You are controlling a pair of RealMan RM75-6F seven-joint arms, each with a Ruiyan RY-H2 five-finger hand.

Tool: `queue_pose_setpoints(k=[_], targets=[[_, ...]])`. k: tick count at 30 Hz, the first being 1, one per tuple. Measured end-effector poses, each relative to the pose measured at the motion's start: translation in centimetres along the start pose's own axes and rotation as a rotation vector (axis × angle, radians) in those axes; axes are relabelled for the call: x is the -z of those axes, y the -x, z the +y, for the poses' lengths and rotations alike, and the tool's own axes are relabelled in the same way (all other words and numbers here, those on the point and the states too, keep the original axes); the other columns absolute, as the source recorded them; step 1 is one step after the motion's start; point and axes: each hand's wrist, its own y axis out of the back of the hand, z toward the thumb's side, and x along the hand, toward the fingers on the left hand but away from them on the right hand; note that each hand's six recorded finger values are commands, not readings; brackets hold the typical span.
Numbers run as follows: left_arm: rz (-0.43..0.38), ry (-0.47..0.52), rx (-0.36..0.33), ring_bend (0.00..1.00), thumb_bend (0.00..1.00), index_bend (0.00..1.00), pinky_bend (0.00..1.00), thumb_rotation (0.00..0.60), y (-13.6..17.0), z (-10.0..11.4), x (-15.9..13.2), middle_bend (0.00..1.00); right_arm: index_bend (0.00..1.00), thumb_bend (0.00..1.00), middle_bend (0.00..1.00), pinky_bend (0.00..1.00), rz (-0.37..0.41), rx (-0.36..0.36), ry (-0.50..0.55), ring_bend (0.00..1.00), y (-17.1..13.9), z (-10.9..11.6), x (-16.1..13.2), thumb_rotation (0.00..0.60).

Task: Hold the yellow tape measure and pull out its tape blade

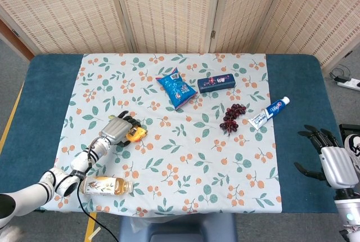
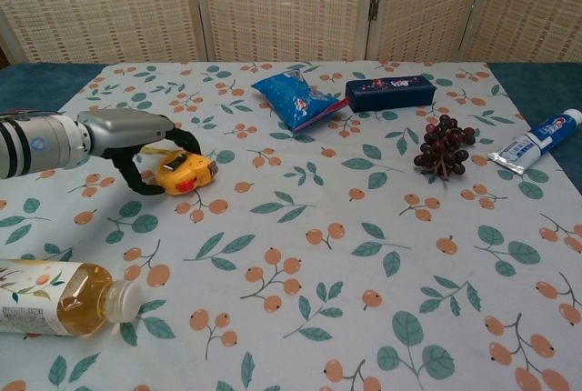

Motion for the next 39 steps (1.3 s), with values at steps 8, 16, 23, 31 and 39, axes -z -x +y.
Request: queue_pose_setpoints(k=[8, 16, 23, 31, 39], targets=[[0.013, 0.095, -0.06, 0.4, 0.42, 0.56, 0.07, 0.6, 0.3, 0.6, 0.3, 0.52, 0.24, 0.24, 0.15, 0.1, 0.025, -0.003, 0.003, 0.21, 0.3, 0.0, -0.7, 0.6], [0.025, 0.218, -0.132, 0.41, 0.42, 0.56, 0.09, 0.6, 2.1, 2.7, 0.3, 0.54, 0.24, 0.24, 0.15, 0.1, 0.183, -0.069, 0.007, 0.19, 2.3, -1.0, -5.5, 0.6], [0.018, 0.293, -0.193, 0.42, 0.42, 0.56, 0.09, 0.6, 4.9, 4.9, -1.3, 0.54, 0.31, 0.24, 0.04, 0.08, 0.352, -0.133, -0.002, 0.05, 5.7, -3.4, -11.9, 0.6], [0.009, 0.32, -0.257, 0.42, 0.42, 0.55, 0.09, 0.6, 7.8, 7.2, -4.0, 0.54, 0.37, 0.24, 0.04, 0.08, 0.461, -0.199, 0.042, 0.05, 9.7, -6.3, -19.6, 0.6], [-0.017, 0.346, -0.298, 0.43, 0.42, 0.55, 0.09, 0.6, 8.7, 8.6, -6.3, 0.54, 0.37, 0.24, 0.04, 0.08, 0.475, -0.253, 0.102, 0.06, 11.9, -8.8, -24.1, 0.6]])
